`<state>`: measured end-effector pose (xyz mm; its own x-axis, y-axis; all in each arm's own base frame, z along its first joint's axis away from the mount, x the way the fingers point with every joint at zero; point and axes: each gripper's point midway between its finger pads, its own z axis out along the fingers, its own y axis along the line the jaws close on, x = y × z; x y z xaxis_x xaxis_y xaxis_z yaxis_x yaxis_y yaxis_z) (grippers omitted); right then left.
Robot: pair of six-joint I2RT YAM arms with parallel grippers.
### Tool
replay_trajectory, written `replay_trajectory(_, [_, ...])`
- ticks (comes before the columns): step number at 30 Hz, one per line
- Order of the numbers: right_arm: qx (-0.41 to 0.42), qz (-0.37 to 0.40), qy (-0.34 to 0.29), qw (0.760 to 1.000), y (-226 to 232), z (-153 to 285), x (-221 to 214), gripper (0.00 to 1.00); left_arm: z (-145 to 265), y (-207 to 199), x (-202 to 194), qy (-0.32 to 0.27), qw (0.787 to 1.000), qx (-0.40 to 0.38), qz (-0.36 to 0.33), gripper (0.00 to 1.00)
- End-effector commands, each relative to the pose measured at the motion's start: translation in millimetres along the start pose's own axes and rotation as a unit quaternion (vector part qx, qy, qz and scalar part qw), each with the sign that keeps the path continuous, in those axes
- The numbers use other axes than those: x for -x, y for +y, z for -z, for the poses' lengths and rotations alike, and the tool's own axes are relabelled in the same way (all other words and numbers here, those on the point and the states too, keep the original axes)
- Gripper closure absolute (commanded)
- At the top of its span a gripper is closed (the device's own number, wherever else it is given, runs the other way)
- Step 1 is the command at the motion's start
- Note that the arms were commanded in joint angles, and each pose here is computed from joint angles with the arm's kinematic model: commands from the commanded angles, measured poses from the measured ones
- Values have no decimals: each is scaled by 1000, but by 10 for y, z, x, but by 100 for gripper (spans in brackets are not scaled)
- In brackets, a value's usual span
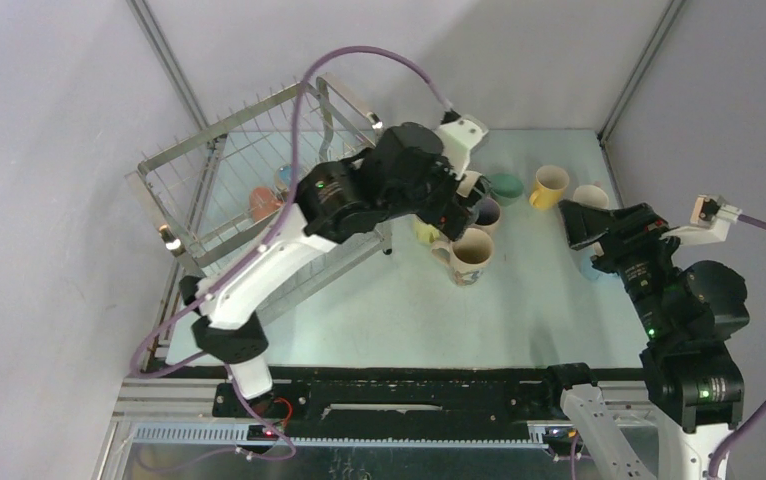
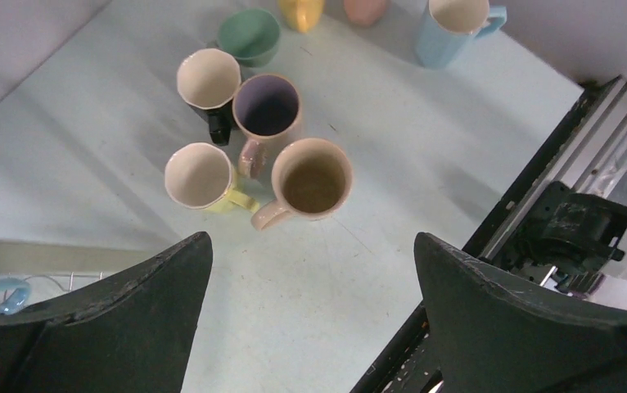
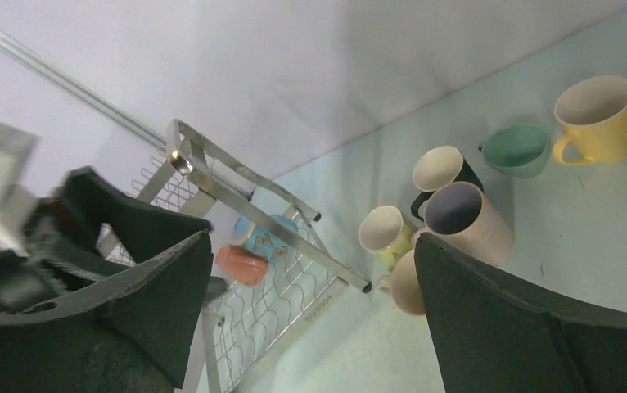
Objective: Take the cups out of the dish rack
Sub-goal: Unload the cup from the dish rack.
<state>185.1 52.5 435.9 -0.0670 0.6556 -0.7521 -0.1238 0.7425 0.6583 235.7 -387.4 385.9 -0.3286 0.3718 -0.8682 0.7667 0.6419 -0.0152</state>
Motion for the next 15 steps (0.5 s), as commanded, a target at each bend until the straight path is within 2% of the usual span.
replay_trajectory(1, [27,9,33,999,44,-139,-146,0,467,173,196,-55,998,27,29,0])
replay_trajectory(9, [61,6,99,993,77,-337,-595,0,1077,405,231,-119,989,56,69,0])
replay_trajectory(15, [77,54,136,986,348,-501,-1135,0,1558,659,120,-170,976,89,100,0])
